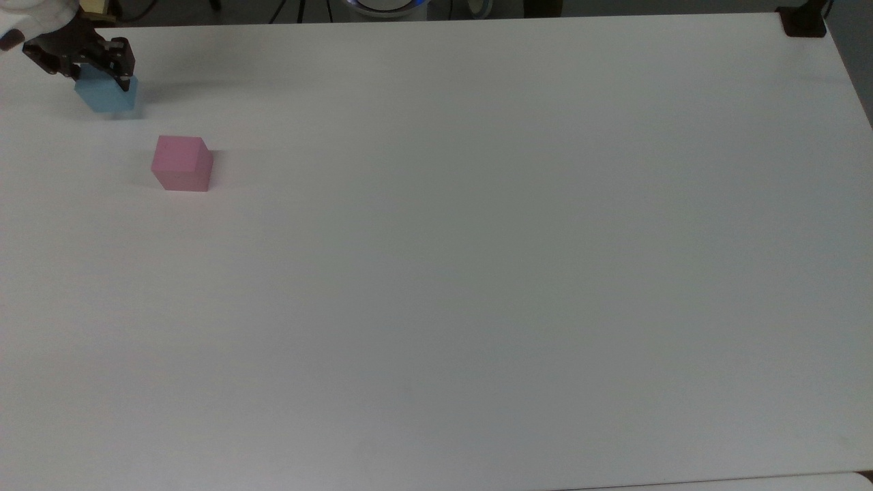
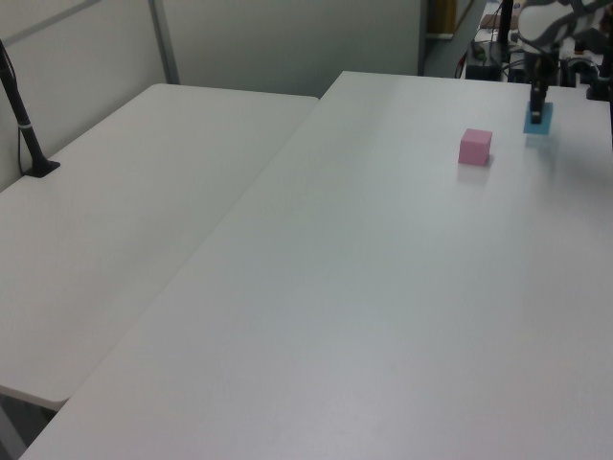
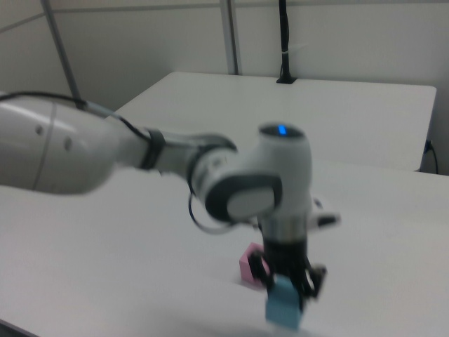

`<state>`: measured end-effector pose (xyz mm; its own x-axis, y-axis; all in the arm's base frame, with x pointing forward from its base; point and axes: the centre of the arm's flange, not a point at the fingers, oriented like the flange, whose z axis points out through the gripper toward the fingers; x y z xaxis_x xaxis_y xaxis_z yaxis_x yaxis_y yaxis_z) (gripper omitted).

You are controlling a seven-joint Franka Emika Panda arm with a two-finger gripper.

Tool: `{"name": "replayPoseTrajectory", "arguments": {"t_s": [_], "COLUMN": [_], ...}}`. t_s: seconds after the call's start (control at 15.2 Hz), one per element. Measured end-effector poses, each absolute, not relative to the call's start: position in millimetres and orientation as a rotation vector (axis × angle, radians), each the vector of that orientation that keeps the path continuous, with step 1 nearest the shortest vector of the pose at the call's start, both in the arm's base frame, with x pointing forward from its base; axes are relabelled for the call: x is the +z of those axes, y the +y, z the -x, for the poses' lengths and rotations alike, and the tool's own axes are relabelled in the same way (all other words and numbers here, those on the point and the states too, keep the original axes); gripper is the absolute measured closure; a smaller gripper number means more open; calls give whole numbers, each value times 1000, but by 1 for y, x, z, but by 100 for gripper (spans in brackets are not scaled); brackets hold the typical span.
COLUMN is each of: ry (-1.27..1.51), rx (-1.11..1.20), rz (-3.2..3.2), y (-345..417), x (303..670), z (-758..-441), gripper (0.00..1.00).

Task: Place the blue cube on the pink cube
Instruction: 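Carry the held blue cube over the pink cube and lower it, then open the gripper to release the blue cube onto the pink cube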

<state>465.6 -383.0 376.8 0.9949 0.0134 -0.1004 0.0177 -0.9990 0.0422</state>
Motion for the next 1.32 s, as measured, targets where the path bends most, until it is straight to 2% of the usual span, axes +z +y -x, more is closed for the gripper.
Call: {"name": "replayPoseTrajectory", "arguments": {"t_s": [0.2,0.33,0.59,1.32], "ry": [-42,-71,-129,-147], "rx": [-94,-59,-48,-46], "rz": [-3093,-3091,-3099,-3078], "y": [-336,-308,-272,-252], "x": [423,434,431,400], "z": [-508,-529,-550,-572], "gripper": [38,38,38,38]}}
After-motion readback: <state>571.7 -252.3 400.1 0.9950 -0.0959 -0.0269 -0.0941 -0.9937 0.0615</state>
